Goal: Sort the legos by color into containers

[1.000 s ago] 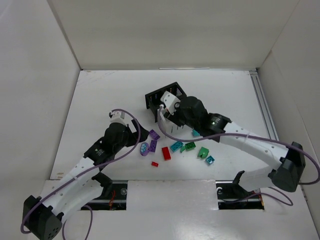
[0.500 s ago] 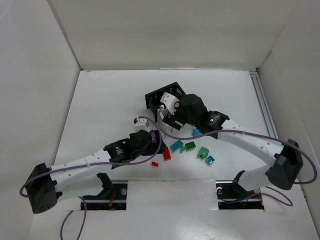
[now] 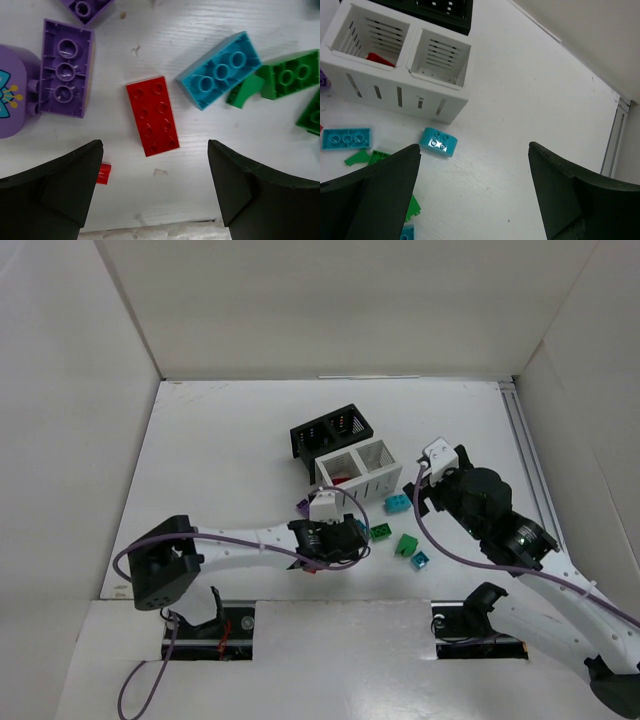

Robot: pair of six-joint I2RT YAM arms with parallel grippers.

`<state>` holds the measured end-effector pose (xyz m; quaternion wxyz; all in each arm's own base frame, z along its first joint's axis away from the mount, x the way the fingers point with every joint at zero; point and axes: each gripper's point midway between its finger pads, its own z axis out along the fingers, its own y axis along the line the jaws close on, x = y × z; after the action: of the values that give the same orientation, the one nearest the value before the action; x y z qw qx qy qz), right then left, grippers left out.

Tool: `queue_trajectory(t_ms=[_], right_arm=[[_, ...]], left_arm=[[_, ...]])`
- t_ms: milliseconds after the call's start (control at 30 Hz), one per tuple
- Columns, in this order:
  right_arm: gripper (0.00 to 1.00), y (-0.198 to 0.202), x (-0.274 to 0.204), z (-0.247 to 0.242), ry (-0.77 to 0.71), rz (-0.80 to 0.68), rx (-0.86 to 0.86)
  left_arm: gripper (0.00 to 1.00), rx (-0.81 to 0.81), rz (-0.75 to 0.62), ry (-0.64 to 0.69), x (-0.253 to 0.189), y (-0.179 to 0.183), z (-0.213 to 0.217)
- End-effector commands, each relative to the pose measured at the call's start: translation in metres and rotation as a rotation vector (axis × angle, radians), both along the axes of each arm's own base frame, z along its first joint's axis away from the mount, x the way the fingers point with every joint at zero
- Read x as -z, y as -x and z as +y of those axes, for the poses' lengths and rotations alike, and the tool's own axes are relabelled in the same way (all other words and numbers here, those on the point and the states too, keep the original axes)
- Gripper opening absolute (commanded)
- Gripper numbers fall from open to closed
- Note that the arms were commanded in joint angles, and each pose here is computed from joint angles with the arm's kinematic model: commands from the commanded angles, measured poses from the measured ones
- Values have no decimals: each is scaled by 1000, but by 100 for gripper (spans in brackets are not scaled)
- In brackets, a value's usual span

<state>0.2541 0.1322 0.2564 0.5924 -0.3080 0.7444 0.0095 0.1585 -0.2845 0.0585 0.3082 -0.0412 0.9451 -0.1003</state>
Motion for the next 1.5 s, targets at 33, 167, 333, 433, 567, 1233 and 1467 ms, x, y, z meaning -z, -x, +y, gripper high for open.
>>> queue_trajectory(t_ms=[33, 167, 333, 433, 567, 1233, 1467], right_arm=[[93, 4, 7, -14, -14, 28, 44], [93, 3, 12, -15, -5, 46, 46], [93, 5, 22, -14, 16, 78, 37], [93, 6, 25, -13, 20, 89, 28], [93, 9, 24, -15, 14, 81, 28], [93, 24, 48, -33, 29, 130, 81], [94, 27, 53, -27, 16, 150, 50]], left_arm=[[83, -84, -18, -71, 7, -6, 12], [80, -91, -18, -62, 13, -9, 4], [74, -105, -26, -80, 25, -18, 3], [61, -100, -4, -63, 28, -22, -1], [41, -100, -5, -61, 28, -21, 1], [15, -17, -442, 82, -156, -95, -22], [25, -28, -469, 61, -160, -155, -20]])
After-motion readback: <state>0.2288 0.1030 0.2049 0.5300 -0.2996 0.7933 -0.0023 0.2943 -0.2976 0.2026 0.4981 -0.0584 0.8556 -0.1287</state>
